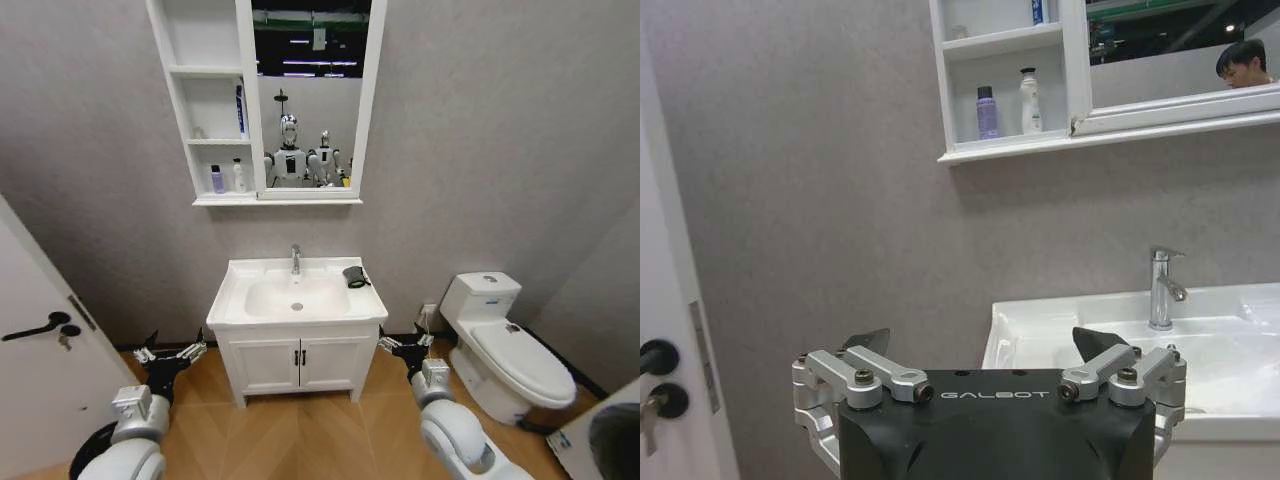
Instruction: Move facial cleanser and shampoo from washbasin to cabinet, then wipe washbasin with towel.
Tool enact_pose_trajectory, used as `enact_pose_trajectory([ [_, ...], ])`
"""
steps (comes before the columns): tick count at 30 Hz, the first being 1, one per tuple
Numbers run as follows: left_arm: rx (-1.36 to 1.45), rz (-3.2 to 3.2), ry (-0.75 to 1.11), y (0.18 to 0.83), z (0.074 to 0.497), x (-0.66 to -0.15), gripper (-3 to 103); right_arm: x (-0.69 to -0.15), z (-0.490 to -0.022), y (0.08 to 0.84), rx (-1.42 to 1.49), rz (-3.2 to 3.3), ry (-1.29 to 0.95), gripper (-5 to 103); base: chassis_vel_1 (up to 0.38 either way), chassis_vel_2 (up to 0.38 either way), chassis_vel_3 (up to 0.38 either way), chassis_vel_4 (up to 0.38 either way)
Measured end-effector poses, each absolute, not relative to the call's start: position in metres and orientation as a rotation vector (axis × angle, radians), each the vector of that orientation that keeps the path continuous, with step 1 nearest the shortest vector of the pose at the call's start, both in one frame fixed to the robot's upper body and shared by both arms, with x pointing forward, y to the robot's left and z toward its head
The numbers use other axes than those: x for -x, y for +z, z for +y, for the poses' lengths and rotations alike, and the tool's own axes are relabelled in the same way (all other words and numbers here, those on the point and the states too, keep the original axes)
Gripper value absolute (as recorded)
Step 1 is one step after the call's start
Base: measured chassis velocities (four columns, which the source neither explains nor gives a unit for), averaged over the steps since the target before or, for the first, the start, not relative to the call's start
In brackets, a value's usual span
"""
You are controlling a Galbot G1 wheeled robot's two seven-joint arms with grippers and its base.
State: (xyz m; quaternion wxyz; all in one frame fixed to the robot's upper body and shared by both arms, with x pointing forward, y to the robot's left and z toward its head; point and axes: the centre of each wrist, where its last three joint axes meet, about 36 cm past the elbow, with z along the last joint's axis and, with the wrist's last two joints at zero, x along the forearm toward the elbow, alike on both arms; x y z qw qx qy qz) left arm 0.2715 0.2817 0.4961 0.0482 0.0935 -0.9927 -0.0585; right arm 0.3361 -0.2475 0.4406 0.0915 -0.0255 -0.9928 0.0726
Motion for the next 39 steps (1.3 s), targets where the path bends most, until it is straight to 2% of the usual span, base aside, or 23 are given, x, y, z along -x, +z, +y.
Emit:
enact_pose_trajectory([
  [15,-0.285,-3.026,-0.178,0.496,0.282,-0.272,100,-0.341,-0.253,0.43,0.038,-2.987,0.255,100,0.317,-0.309,-0.317,0.304],
  [39,-0.285,-3.026,-0.178,0.496,0.282,-0.272,100,-0.341,-0.252,0.43,0.036,-2.978,0.184,100,-0.015,0.006,0.007,-0.008],
])
